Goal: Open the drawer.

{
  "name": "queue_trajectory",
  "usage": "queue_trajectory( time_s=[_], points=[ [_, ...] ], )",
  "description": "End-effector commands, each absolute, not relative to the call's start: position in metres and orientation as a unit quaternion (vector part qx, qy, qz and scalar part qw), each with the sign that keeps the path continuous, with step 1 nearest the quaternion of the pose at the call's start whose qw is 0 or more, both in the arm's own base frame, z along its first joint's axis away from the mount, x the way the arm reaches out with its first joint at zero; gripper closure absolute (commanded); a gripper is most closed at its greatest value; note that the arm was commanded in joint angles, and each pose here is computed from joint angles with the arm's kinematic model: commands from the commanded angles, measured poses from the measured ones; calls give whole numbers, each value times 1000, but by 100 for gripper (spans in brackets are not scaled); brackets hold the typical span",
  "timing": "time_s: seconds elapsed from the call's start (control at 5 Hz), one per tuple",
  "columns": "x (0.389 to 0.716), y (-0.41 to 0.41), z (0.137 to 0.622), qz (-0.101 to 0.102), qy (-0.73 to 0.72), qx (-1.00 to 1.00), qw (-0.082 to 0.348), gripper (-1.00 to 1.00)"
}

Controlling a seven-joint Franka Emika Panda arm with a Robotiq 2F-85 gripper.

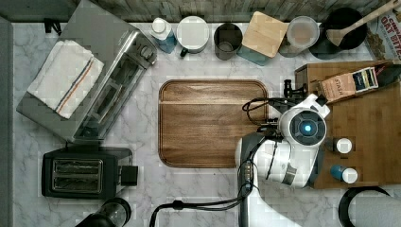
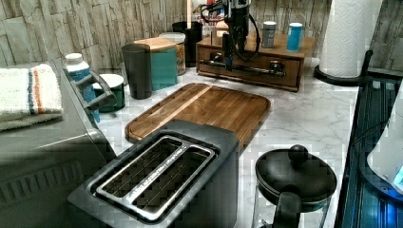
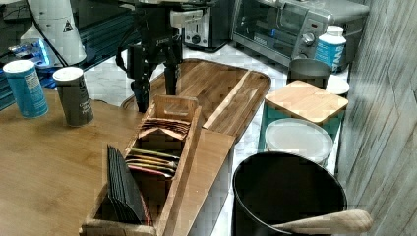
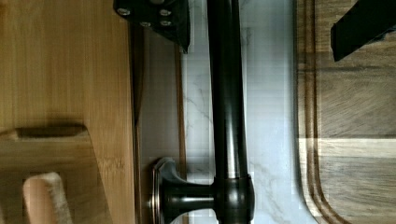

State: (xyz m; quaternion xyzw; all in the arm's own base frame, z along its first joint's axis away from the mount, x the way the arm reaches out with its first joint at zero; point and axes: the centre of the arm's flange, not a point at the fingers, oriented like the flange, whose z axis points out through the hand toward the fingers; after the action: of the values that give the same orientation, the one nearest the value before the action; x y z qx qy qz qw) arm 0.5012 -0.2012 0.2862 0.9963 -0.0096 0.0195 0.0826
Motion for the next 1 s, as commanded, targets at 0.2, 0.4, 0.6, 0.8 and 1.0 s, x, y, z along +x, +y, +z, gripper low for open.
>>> queue_trajectory(
  time_s=[0.2,0.4,0.6,0.8,1.0],
  points=[
    [498,-218,278,39,-35,994,98,-100],
    [496,-213,273,38,-35,995,89,-100],
    [496,-211,265,46,-27,995,85,-100],
    [496,-206,262,51,-26,995,81,-100],
    [498,-204,256,48,-14,996,68,-100]
  ],
)
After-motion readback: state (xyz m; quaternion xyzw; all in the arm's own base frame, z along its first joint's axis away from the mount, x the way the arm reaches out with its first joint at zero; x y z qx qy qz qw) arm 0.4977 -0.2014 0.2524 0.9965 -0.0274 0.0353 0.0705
